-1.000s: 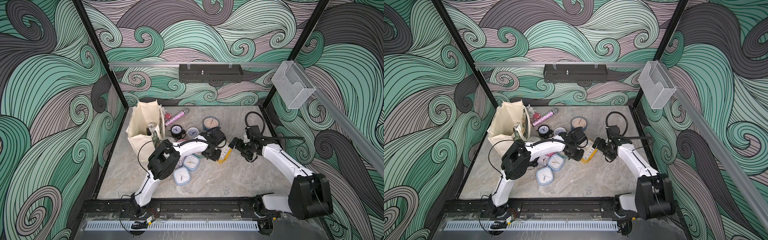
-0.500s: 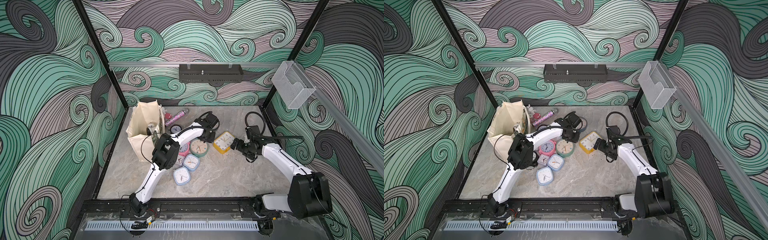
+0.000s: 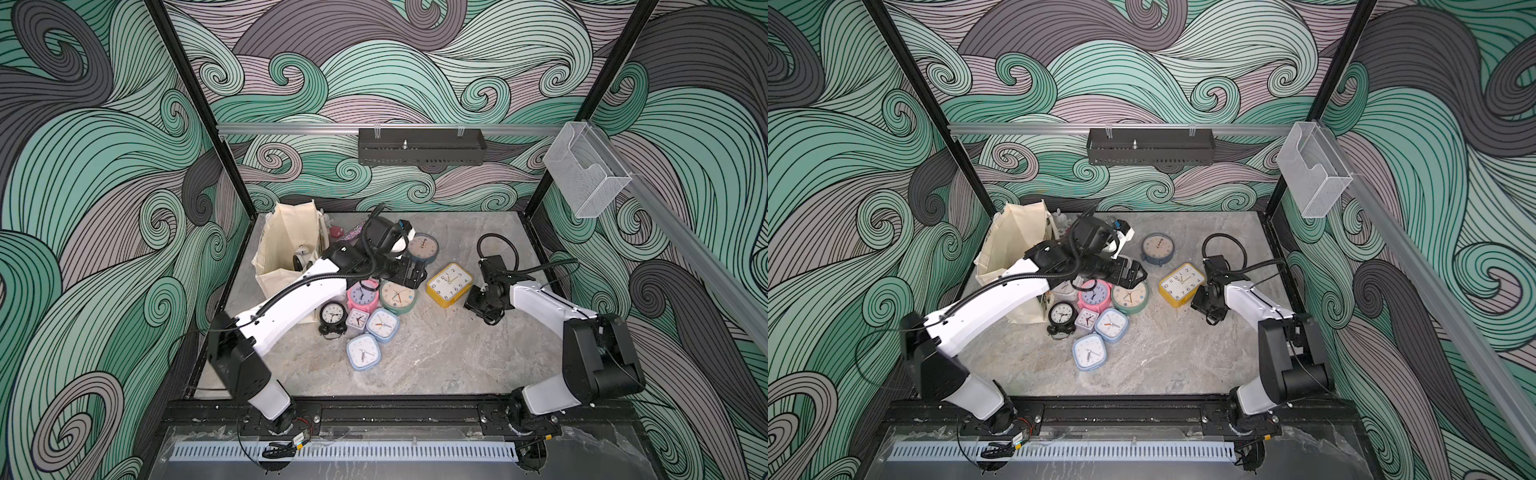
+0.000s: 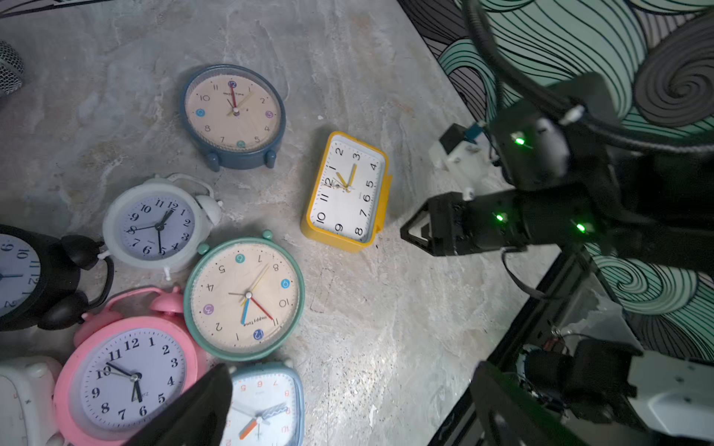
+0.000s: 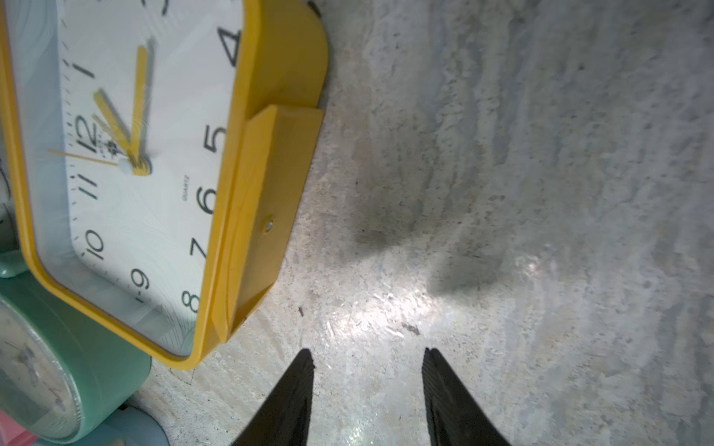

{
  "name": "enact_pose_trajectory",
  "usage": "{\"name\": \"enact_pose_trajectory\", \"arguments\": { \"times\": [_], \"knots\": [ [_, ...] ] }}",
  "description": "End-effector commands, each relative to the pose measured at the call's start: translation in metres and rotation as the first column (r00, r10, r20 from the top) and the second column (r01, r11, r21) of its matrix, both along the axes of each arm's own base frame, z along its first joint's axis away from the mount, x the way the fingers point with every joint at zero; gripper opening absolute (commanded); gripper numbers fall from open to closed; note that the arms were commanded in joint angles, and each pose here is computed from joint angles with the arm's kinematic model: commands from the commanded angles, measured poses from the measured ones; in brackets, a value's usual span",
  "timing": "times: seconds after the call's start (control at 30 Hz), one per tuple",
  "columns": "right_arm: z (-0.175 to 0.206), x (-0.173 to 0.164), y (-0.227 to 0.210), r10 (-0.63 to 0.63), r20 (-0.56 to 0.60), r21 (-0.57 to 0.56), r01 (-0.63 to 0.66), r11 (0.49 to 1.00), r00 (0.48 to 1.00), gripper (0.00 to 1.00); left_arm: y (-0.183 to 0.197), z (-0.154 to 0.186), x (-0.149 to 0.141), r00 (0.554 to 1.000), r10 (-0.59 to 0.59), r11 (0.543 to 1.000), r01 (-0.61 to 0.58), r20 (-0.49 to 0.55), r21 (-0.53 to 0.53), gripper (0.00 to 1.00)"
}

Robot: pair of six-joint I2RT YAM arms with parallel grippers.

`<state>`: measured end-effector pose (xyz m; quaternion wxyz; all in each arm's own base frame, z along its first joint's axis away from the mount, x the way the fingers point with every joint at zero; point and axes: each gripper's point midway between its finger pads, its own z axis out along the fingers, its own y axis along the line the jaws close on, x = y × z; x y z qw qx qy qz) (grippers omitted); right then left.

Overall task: Put the alarm clock into the canvas bag
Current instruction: Move the alarm to the center of the board.

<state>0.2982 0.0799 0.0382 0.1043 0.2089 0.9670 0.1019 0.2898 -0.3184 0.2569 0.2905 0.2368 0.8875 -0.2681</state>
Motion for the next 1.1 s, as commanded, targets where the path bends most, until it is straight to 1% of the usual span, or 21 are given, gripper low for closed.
{"name": "enact_pose_trajectory", "arguments": {
  "times": [0.0,0.17,0.27,0.43,0.47,0.57,0.6,0.73,0.87,0.97,1.07],
  "knots": [
    [0.003,0.020,0.009,0.014,0.040,-0.033,-0.012,0.999,0.999,0.46,0.004,0.001,-0.014,0.997,-0.056,0.998,0.058,0.049,-0.031,0.99],
    [0.000,0.031,0.022,0.034,0.040,-0.040,-0.032,0.999,0.999,0.46,0.038,0.015,-0.023,0.992,0.006,1.000,-0.003,0.126,-0.028,0.99],
    [0.004,0.045,0.040,0.075,0.072,-0.041,-0.072,0.997,0.995,0.50,0.050,0.018,-0.020,0.987,0.045,0.999,-0.040,0.151,-0.035,0.99],
    [0.008,0.064,0.065,0.184,0.086,-0.104,-0.175,0.979,0.979,0.69,0.056,0.013,-0.014,0.987,0.077,0.997,-0.075,0.139,-0.020,0.99],
    [0.009,0.065,0.066,0.196,0.082,-0.109,-0.187,0.976,0.977,0.71,0.056,0.011,-0.014,0.988,0.076,0.997,-0.075,0.135,-0.015,0.99],
    [0.013,0.057,0.059,0.210,0.054,-0.139,-0.201,0.970,0.976,0.75,0.060,0.006,-0.014,0.989,0.084,0.996,-0.085,0.124,0.004,0.99],
    [0.014,0.052,0.056,0.217,0.049,-0.141,-0.208,0.968,0.975,0.79,0.062,0.006,-0.014,0.988,0.093,0.995,-0.095,0.124,0.010,0.99],
    [0.021,0.036,0.050,0.279,0.036,-0.163,-0.270,0.949,0.960,0.99,0.071,-0.003,-0.017,0.987,0.097,0.994,-0.101,0.132,0.029,0.99],
    [0.022,0.035,0.037,0.369,-0.017,-0.252,-0.361,0.898,0.929,1.00,0.070,-0.005,-0.024,0.991,0.059,0.998,-0.061,0.123,0.018,0.99],
    [0.017,0.042,0.034,0.414,-0.050,-0.274,-0.412,0.869,0.909,1.00,0.063,-0.004,-0.030,0.994,0.018,1.000,-0.015,0.110,-0.025,0.99],
    [0.012,0.052,0.039,0.449,-0.044,-0.263,-0.444,0.857,0.892,1.00,0.054,-0.004,-0.036,0.995,-0.024,0.997,0.031,0.100,-0.065,0.99]
  ]
}}
